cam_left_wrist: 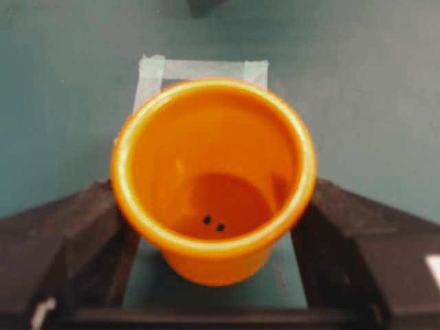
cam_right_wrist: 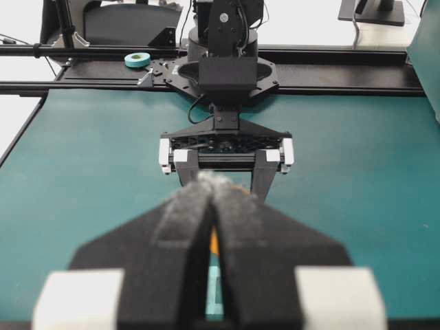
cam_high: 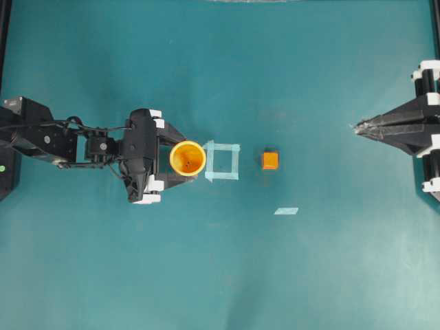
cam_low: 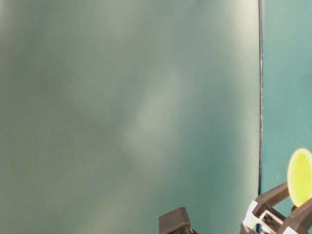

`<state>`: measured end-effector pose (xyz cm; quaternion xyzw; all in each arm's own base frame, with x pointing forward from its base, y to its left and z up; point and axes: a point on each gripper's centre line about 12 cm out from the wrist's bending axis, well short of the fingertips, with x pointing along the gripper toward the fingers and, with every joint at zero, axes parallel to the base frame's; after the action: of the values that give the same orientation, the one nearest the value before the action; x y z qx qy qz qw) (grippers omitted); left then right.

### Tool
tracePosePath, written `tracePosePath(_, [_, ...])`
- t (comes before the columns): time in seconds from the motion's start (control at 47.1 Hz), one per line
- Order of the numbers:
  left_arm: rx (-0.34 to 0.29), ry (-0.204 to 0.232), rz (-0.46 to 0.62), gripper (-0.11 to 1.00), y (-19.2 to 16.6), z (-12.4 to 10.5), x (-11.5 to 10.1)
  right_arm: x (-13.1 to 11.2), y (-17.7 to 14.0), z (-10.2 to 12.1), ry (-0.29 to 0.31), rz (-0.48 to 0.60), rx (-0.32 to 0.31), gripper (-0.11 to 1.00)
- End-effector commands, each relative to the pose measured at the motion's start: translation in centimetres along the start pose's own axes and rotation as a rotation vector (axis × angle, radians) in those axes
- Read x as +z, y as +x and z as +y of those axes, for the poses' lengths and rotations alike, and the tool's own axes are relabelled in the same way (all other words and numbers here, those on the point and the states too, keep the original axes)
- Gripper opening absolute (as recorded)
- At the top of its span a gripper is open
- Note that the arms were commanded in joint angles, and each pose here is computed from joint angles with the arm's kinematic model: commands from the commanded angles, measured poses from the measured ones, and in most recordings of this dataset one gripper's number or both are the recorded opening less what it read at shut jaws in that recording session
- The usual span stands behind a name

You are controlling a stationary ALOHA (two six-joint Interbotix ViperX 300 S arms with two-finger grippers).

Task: Move the cup backward with left arm.
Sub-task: 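Lift the orange cup with the left gripper and carry it backward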

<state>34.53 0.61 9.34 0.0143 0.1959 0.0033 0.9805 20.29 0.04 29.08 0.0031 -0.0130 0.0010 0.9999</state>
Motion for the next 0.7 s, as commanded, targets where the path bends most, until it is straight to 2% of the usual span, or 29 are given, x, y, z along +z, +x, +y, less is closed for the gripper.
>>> tracePosePath(0.0, [0.001, 0.007, -0.031, 0.64, -0.1, 0.1, 0.8, 1.1, 0.3, 0.0, 0.003, -0.026, 0.001, 0.00])
tracePosePath(0.276, [0.055, -0.011, -0.042, 0.63, -0.4, 2.1, 1.2, 1.2, 0.2, 0.0, 0.005, -0.031, 0.001, 0.00])
tracePosePath(0.679, [0.238, -0.070, -0.085, 0.63, -1.8, 8.7, 2.3, 1.0, 0.3, 0.0, 0.005, -0.020, 0.001, 0.00])
